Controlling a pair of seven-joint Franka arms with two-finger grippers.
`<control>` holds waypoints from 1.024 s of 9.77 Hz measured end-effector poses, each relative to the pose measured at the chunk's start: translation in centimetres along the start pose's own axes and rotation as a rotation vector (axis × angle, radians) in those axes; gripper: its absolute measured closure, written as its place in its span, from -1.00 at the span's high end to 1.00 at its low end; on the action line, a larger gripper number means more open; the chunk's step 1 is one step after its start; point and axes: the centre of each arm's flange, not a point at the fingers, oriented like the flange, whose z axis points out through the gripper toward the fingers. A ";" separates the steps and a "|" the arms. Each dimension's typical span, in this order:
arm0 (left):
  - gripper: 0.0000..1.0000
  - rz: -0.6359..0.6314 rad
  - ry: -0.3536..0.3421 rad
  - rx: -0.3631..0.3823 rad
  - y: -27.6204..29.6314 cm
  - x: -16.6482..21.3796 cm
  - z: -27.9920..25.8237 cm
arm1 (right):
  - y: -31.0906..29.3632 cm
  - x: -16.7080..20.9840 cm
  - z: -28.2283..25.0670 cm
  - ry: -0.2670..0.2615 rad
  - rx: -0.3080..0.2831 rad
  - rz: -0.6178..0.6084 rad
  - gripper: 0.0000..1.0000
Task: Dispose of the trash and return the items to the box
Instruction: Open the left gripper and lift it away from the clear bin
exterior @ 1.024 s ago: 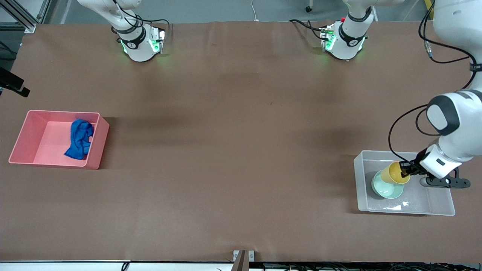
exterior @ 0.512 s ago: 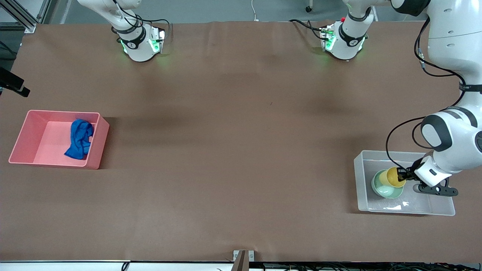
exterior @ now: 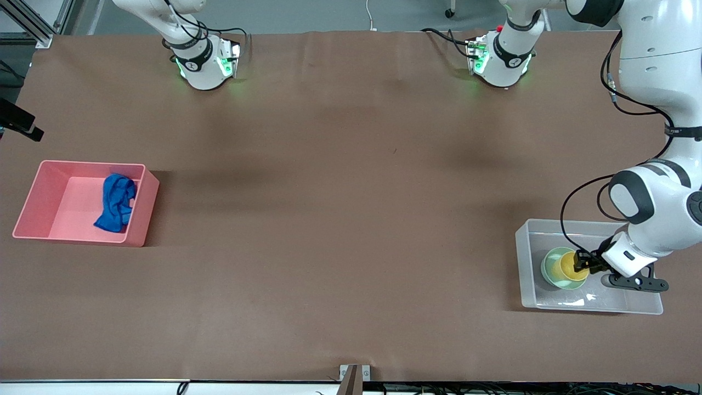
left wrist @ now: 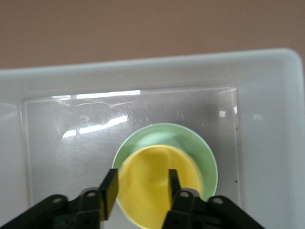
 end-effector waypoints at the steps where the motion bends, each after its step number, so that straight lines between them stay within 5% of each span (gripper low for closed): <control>1: 0.42 0.000 0.020 -0.001 0.0 0.6 -1.9 | 0.0 0.0 0.0 0.000 0.000 0.000 1.00; 3: 0.98 -0.003 -0.045 -0.059 1.7 0.5 -8.1 | 0.0 0.0 0.0 -0.001 0.000 0.000 1.00; 7: 1.00 -0.021 -0.113 -0.016 10.0 -1.9 -24.2 | 0.0 0.0 0.0 -0.002 0.000 -0.001 1.00; 10: 1.00 -0.049 -0.078 0.026 14.0 -6.8 -30.2 | 0.0 0.0 0.0 -0.002 0.000 0.000 1.00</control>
